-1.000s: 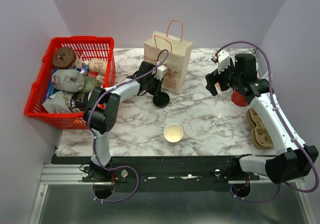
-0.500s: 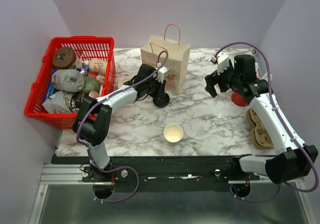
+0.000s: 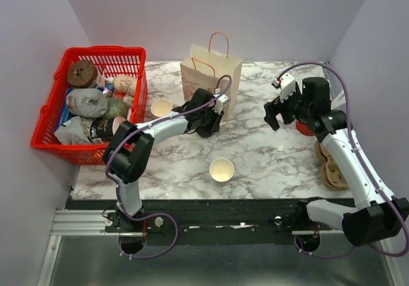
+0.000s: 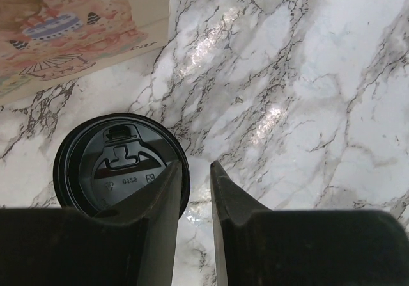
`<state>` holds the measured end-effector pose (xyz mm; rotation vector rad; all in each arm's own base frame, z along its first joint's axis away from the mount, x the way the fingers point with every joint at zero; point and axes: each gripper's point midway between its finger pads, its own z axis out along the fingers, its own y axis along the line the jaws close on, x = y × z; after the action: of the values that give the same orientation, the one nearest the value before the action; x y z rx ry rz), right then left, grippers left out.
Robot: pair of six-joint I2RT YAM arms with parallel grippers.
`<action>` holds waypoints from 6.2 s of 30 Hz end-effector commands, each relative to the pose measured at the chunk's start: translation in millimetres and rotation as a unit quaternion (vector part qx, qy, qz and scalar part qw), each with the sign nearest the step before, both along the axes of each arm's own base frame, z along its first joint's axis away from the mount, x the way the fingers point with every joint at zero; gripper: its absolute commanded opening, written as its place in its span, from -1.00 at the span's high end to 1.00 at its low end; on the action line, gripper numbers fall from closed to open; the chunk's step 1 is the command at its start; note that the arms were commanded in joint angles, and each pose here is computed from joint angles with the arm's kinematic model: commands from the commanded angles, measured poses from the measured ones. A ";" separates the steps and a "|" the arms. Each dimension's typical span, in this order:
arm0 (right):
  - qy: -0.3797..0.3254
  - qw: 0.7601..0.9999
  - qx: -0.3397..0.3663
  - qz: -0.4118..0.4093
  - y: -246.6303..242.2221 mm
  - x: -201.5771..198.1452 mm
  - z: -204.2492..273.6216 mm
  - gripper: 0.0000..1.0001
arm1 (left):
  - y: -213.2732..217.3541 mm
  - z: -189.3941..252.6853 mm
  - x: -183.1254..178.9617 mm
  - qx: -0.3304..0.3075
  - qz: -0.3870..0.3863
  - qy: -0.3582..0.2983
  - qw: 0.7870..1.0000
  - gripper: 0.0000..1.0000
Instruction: Pack the takeout coffee
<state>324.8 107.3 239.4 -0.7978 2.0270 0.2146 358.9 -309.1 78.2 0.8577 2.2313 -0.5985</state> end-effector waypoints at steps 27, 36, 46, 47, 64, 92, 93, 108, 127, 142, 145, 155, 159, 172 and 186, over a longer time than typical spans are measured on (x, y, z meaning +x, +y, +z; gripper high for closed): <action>-0.008 1.000 0.001 -0.002 -3.7 -5.8 -0.1 -0.99 | -3.8 -22.5 11.0 0.042 0.002 0.004 0.999 0.53; -0.007 1.000 0.001 -0.002 -3.2 -4.9 -2.7 -0.99 | -1.3 -14.3 12.4 0.041 0.007 -0.004 0.999 0.87; -0.003 1.000 0.004 0.001 -1.1 -1.6 -3.8 -0.99 | 19.9 33.9 13.2 0.018 -0.003 -0.040 0.999 1.00; -0.001 1.000 0.006 0.002 -0.4 -1.4 -4.1 -0.99 | 22.9 41.3 10.4 0.014 -0.004 -0.038 0.999 1.00; 0.006 0.999 0.044 0.021 16.1 5.3 7.8 -0.98 | 21.2 48.2 5.1 -0.015 -0.049 -0.045 0.998 0.07; -0.001 0.999 0.033 0.012 5.7 -13.8 -10.9 -0.99 | -10.0 -11.1 26.0 0.079 -0.007 -0.028 0.997 0.24; 0.000 0.999 0.033 0.013 6.0 -13.9 -12.0 -0.99 | -10.4 -11.5 25.6 0.079 -0.007 -0.028 0.996 0.25; 0.004 0.999 0.030 0.013 6.7 -8.2 -15.6 -0.99 | -10.9 -21.2 21.6 0.089 -0.012 -0.019 0.996 0.49; 0.006 1.000 0.027 0.011 6.2 -5.6 -19.9 -0.99 | -14.6 -21.9 20.3 0.085 -0.021 -0.010 0.996 0.97; 0.005 1.000 0.029 0.011 6.7 -4.6 -18.9 -0.99 | -12.6 30.8 4.2 0.011 -0.060 -0.013 0.998 1.00; 0.009 0.999 0.032 0.013 8.1 -5.0 -20.4 -0.99 | -1.5 38.6 1.3 -0.007 -0.060 -0.009 0.998 1.00; 0.019 0.999 0.039 0.021 12.7 -4.3 -22.3 -0.99 | 9.5 54.7 -15.9 -0.050 -0.103 -0.008 0.993 0.40; 0.022 0.999 0.045 0.020 14.2 -2.9 -20.8 -0.99 | -3.8 37.9 -10.8 -0.021 -0.108 -0.019 0.994 0.10; 0.007 0.999 0.039 0.017 9.8 -9.5 -17.0 -0.99 | -23.0 6.6 17.8 0.032 -0.087 -0.025 0.995 0.17; 0.011 0.999 0.031 0.015 7.6 -8.0 -22.5 -0.99 | -23.9 -14.2 19.8 0.055 -0.082 -0.014 0.995 0.30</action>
<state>314.9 117.4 217.9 -0.7911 2.0235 0.3147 373.4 -331.6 67.7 1.1002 2.1997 -0.5737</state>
